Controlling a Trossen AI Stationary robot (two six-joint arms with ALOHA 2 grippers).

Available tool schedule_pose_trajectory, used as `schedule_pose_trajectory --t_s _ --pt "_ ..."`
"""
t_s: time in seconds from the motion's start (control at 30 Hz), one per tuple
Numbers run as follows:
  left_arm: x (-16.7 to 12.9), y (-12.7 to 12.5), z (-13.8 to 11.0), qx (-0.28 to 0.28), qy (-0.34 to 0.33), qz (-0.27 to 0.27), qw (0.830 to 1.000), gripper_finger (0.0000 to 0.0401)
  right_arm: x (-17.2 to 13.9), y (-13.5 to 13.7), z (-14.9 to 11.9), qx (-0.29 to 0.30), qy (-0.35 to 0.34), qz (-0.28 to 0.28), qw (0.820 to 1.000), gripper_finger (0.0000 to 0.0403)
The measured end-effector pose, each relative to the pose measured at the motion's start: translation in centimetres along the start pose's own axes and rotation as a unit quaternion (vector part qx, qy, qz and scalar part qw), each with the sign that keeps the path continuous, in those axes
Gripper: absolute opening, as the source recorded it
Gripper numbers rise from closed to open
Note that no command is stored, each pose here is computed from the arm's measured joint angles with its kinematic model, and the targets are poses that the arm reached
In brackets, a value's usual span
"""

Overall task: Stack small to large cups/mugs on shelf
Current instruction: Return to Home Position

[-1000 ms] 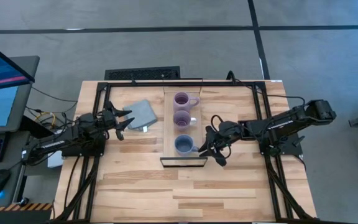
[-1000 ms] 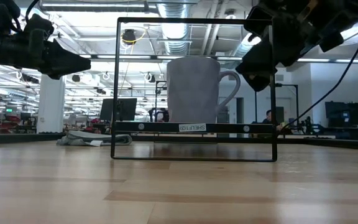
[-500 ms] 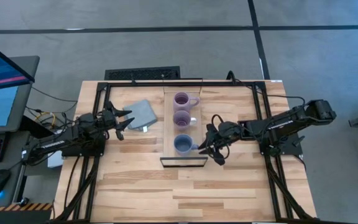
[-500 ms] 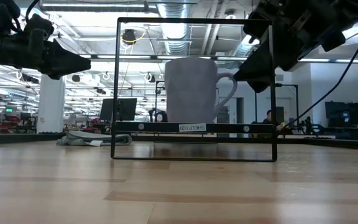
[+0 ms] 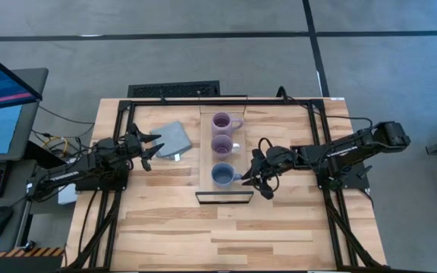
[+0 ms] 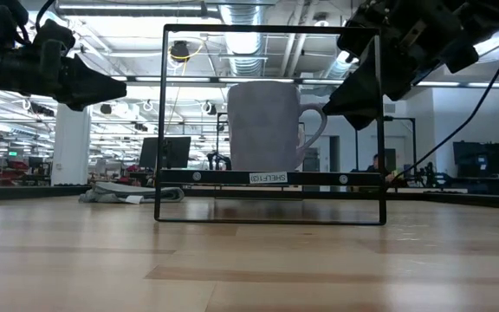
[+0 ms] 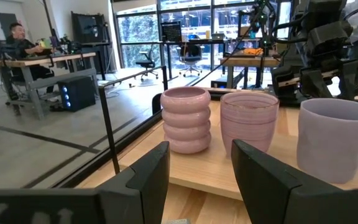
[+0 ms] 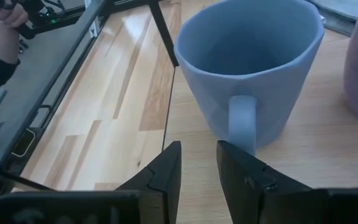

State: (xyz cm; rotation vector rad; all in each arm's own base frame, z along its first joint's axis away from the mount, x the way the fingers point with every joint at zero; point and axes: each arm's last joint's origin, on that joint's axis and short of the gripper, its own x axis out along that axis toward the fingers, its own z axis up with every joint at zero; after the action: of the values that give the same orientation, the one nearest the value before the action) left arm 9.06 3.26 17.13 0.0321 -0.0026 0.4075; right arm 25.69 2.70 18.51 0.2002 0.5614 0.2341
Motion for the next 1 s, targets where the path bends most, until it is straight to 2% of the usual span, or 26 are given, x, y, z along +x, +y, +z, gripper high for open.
schedule_pose_trajectory --t_s 0.47,0.6,0.73,0.9,1.0 --pt "0.0 0.0 0.0 0.0 0.0 -0.001 1.0 0.0164 -0.6 0.1 -0.3 0.006 0.032 0.007 0.999 0.0127" --pt "0.0 0.0 0.0 0.005 0.0 0.0 1.0 0.0164 -1.8 0.0 0.8 -0.028 0.029 -0.047 0.998 0.0127" --pt "0.0 0.0 0.1 0.01 -0.002 0.002 1.0 0.0164 -4.2 -0.7 2.5 -0.112 0.032 -0.124 0.985 0.0127" --pt "0.0 0.2 0.2 0.017 -0.003 0.03 0.999 0.0164 -7.9 -2.7 4.5 -0.152 -0.039 -0.213 0.964 0.0127" --pt "0.0 0.3 0.2 0.018 -0.004 0.045 0.999 0.0164 -10.4 -4.3 5.1 -0.163 -0.072 -0.218 0.96 0.0127"
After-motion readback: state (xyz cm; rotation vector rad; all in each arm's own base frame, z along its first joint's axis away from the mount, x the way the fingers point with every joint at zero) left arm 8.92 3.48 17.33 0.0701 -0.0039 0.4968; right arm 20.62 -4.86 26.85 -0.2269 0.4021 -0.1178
